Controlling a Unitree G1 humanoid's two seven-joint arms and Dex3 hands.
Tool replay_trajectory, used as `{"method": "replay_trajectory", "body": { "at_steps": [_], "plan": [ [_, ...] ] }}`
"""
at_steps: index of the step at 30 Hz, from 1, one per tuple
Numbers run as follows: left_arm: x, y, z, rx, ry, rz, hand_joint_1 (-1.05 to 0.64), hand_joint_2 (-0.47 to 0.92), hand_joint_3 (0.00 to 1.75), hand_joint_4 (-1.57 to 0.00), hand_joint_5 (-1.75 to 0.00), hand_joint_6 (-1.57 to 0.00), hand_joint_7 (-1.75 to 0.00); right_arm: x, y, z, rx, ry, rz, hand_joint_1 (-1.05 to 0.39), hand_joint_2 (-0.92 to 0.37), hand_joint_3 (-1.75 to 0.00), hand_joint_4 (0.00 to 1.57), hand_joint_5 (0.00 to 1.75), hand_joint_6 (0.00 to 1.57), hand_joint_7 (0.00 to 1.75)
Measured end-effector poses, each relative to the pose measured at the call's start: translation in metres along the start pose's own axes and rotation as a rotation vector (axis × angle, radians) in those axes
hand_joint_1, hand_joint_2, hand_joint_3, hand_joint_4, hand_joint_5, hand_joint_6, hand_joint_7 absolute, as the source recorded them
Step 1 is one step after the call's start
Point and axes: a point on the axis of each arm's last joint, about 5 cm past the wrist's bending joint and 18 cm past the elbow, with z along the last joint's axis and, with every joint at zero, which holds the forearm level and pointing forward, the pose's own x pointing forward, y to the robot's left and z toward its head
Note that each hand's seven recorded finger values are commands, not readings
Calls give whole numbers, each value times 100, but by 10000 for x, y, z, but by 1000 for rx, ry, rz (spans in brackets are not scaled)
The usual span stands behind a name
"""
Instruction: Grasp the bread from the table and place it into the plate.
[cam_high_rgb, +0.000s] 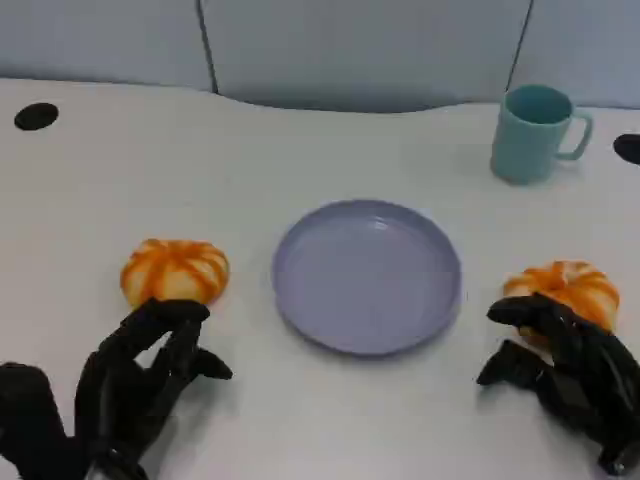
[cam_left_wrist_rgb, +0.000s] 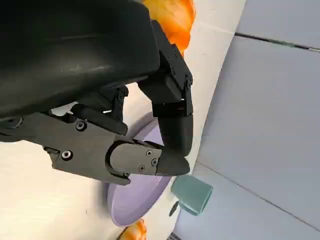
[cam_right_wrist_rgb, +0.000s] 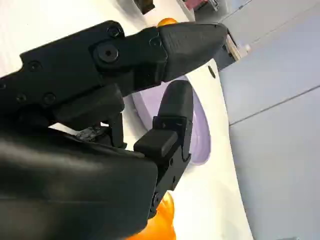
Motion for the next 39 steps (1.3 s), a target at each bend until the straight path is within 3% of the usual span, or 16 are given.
{"method": "replay_trajectory", "body": {
  "at_steps": [33,39],
  "plan": [
    [0,8,4,-1,0,4,-58,92,22,-71,-150,-68,-106,-6,9,5,3,4,-9,-46,-92,-25,68,137,71,92],
    [11,24,51,97,-127,-54,-54,92,16,-62,-116,-73,-42,-5,12,0,1,1,-9,-45,-92,-27,66,139,69,91]
  ]
}}
